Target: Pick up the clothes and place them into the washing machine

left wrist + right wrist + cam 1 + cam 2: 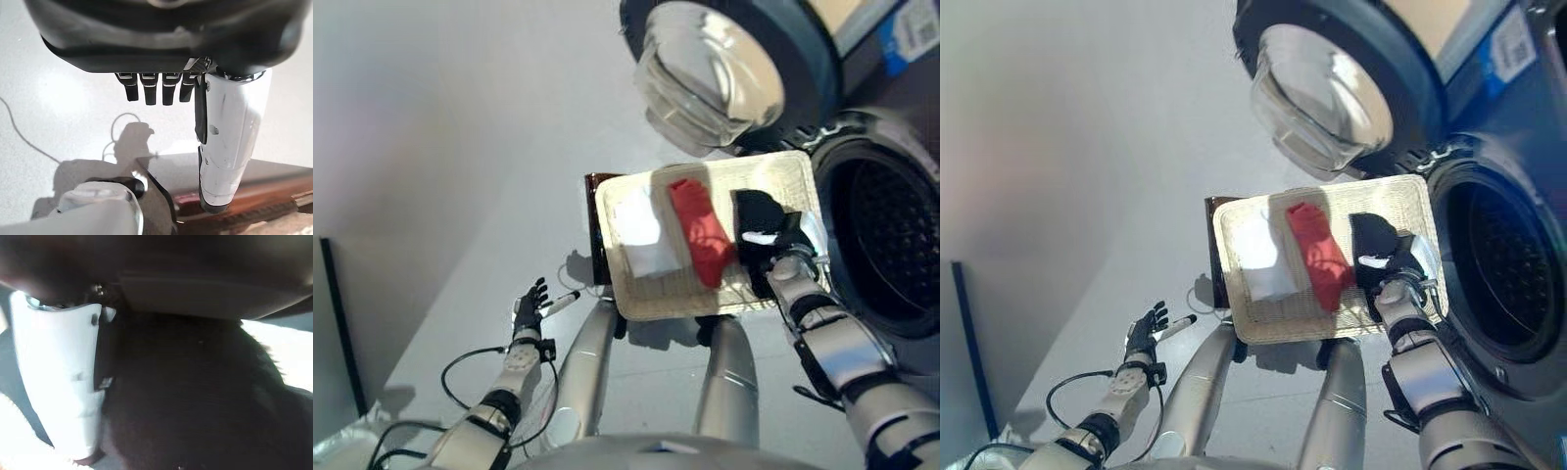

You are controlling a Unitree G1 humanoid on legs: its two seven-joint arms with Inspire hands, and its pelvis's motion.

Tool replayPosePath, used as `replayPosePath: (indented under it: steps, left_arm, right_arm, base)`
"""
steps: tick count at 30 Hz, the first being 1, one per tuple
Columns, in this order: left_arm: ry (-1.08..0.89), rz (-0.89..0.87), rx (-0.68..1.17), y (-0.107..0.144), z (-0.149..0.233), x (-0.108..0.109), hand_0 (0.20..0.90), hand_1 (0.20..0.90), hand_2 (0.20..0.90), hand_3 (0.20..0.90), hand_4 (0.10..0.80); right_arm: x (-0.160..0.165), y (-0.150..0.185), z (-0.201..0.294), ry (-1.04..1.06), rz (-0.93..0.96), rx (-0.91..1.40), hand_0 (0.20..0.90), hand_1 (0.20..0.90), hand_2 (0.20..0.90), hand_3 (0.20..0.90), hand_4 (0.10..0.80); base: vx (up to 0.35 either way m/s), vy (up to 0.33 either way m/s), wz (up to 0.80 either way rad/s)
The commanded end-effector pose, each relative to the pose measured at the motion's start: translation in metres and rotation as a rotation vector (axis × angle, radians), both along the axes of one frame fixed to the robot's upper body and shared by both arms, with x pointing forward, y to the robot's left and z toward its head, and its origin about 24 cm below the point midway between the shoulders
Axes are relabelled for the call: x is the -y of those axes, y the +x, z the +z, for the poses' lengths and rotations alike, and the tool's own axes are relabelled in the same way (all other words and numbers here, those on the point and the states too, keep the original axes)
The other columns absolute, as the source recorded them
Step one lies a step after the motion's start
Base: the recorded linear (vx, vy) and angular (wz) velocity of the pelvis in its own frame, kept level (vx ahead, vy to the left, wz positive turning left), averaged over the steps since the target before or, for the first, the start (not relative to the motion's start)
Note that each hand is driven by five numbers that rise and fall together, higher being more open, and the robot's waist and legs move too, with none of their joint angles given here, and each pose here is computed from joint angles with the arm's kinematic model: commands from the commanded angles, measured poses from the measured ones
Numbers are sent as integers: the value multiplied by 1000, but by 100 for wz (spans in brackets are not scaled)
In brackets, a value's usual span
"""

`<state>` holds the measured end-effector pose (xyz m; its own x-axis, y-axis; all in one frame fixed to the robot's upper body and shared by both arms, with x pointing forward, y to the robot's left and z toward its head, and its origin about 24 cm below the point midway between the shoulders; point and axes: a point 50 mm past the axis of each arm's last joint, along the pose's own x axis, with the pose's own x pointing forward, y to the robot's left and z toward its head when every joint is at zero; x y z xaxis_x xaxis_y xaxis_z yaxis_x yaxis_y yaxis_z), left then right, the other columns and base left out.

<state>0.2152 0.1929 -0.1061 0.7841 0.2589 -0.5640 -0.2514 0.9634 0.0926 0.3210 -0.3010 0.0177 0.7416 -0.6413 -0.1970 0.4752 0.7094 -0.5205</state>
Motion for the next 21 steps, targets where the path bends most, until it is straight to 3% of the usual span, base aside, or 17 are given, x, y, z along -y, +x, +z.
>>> replayPosePath:
  steps: [1,8,11,21]
  left_arm:
    - [9,105,-23,-17,-6,-21,900,900,900,900,800]
    - [-56,118,-21,-31,-12,-13,900,900,900,900,800]
    - [-86,119,-33,-36,-16,-7,900,900,900,900,800]
    - [-127,49,-59,-45,-22,12,900,900,900,900,800]
  right_arm:
    - [29,-11,13,155,-151,196,200,200,200,200,300]
    - [10,-24,-15,896,-521,693,200,200,200,200,300]
    - [2,-24,-16,1050,-588,853,200,200,200,200,300]
    - [50,-5,70,1051,-655,1293,200,200,200,200,300]
  base:
    - [25,18,-30]
    - [25,31,-28]
    - [-28,40,-26]
    - [-9,73,-12]
